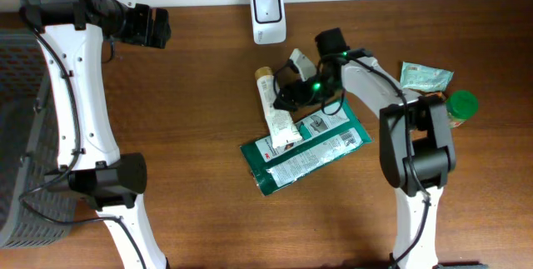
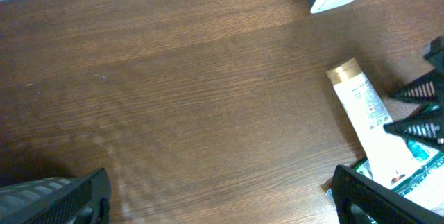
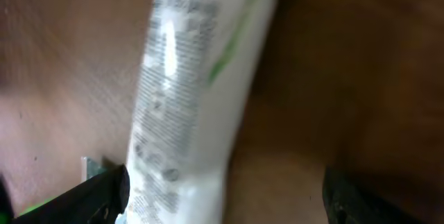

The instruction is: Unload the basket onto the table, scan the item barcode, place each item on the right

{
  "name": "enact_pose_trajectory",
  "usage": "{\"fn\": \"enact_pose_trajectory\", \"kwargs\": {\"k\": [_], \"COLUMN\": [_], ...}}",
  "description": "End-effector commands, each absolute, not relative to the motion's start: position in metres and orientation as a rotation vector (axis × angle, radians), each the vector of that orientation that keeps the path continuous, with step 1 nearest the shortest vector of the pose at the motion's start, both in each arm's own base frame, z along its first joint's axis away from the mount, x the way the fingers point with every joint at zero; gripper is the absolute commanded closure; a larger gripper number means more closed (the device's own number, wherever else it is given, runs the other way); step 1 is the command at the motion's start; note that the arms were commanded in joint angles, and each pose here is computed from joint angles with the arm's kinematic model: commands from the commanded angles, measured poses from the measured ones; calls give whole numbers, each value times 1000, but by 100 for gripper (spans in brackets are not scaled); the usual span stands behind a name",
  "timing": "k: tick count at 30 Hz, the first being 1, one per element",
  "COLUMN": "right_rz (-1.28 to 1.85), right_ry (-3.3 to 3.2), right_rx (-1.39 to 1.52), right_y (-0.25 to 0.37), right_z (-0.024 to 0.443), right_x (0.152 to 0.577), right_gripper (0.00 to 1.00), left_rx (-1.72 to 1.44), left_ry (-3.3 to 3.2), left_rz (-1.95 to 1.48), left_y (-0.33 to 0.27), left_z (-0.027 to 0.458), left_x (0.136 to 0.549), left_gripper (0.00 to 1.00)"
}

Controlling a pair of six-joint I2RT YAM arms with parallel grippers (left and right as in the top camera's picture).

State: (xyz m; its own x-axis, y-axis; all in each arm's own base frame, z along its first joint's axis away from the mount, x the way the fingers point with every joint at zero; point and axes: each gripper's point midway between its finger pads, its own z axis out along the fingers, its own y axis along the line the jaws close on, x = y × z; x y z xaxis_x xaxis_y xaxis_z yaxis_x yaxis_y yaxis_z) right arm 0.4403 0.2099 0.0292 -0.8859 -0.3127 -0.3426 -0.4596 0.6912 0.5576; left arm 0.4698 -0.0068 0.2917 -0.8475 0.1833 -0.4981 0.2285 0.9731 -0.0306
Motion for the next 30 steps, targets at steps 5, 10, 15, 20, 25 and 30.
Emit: {"fn": "enact_pose_trajectory", "kwargs": {"k": [5,10,15,20,25,30], "right_rz": [1413,1333,1346,1340,1280,1347], "right_ry": [2593,2741,2753,2767,2802,2790], "right_rx": [-631,-503,-386,-420,-448,-417], "right_y": [244,249,252,261,267,269], "right_z": [12,-23,-31,-35,-44,-37], "right_x": [417,416,426,418,410,410], "right_gripper": [19,23,47,51,75,96], "left_rx": [307,307,307,307,307,307], "left_ry": [2588,2588,2588,2588,2588,2588], "left_rz": [-119,-119,-119,-119,-119,-119], "left_y": [-6,-6,-6,-6,-6,-6], "left_z": [298,298,298,298,298,298], "left_x": [469,469,469,469,469,469], "left_gripper": [1,1,1,1,1,1]}}
